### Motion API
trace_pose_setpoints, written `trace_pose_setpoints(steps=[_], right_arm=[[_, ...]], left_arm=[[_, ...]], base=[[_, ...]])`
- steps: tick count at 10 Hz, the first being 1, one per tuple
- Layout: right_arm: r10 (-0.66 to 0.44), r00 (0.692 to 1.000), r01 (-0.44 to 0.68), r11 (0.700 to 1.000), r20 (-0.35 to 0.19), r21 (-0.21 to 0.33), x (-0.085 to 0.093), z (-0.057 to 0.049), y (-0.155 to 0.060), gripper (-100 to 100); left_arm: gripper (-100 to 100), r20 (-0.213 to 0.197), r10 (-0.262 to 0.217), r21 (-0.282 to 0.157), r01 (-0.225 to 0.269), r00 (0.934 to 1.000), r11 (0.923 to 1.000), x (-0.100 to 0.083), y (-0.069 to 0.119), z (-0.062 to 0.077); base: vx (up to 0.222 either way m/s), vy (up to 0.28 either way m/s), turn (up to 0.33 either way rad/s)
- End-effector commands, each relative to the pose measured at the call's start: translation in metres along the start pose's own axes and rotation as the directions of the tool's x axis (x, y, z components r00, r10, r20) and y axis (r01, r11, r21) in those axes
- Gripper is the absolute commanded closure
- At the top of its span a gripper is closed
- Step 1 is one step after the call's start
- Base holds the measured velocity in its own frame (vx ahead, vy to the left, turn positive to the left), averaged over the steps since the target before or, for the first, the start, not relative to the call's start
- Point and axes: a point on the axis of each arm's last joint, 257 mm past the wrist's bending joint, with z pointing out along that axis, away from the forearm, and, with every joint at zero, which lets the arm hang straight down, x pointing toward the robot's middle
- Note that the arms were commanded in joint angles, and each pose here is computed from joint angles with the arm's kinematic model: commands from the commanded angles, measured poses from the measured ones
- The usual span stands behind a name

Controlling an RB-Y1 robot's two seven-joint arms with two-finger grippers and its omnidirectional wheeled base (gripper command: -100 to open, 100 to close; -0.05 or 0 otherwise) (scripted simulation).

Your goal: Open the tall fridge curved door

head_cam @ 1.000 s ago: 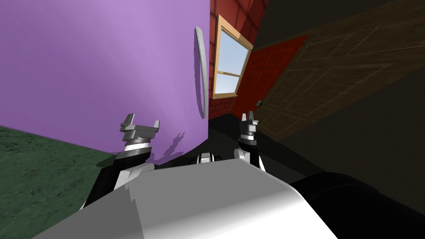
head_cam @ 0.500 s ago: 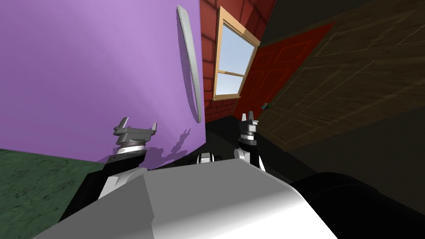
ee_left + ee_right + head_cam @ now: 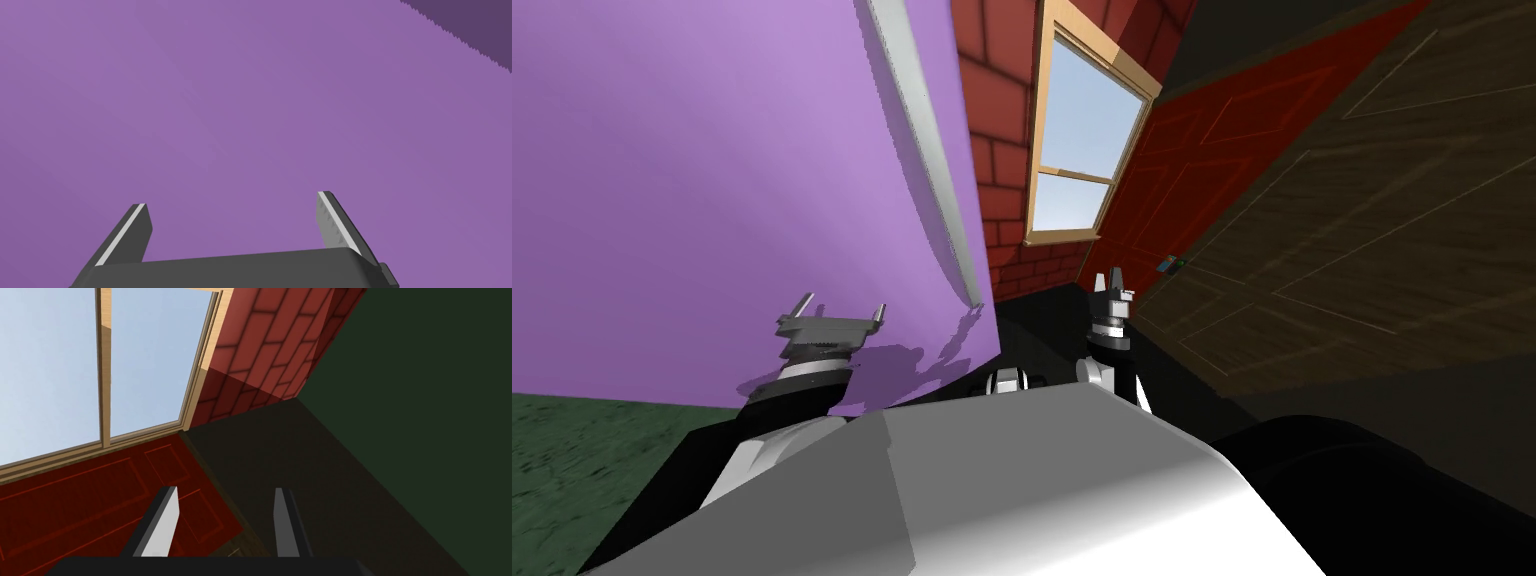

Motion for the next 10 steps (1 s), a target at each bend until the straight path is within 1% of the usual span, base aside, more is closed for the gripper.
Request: trace_pose_setpoints(steps=[1,2,3,4,6,10], right_arm=[[0.000,1.000,0.000,1.000,0.000,0.000,0.000,0.000,0.000,0],[0.000,1.000,0.000,1.000,0.000,0.000,0.000,0.000,0.000,0],[0.000,1.000,0.000,1.000,0.000,0.000,0.000,0.000,0.000,0],[0.000,1.000,0.000,1.000,0.000,0.000,0.000,0.000,0.000,0],[0.000,1.000,0.000,1.000,0.000,0.000,0.000,0.000,0.000,0],[0.000,1.000,0.000,1.000,0.000,0.000,0.000,0.000,0.000,0]], left_arm=[[-100,0.050,-0.091,-0.045,0.093,0.9946,0.9947,-0.016,0.004,-0.006],[-100,0.068,-0.122,-0.060,0.126,0.9902,0.9902,-0.023,0.006,-0.008],[-100,0.068,-0.123,-0.060,0.127,0.9901,0.9901,-0.023,0.006,-0.008],[-100,0.087,-0.152,-0.075,0.158,0.9846,0.9845,-0.028,0.007,-0.010],[-100,0.121,-0.205,-0.103,0.218,0.9712,0.9706,-0.039,0.010,-0.014],[-100,0.176,-0.287,-0.147,0.314,0.9415,0.9381,-0.051,0.014,-0.021]], base=[[0.202,-0.244,0.159],[0.190,-0.246,0.122],[0.130,-0.197,0.050],[0.095,-0.171,0.092],[0.164,-0.250,0.146],[0.133,-0.239,0.111]])
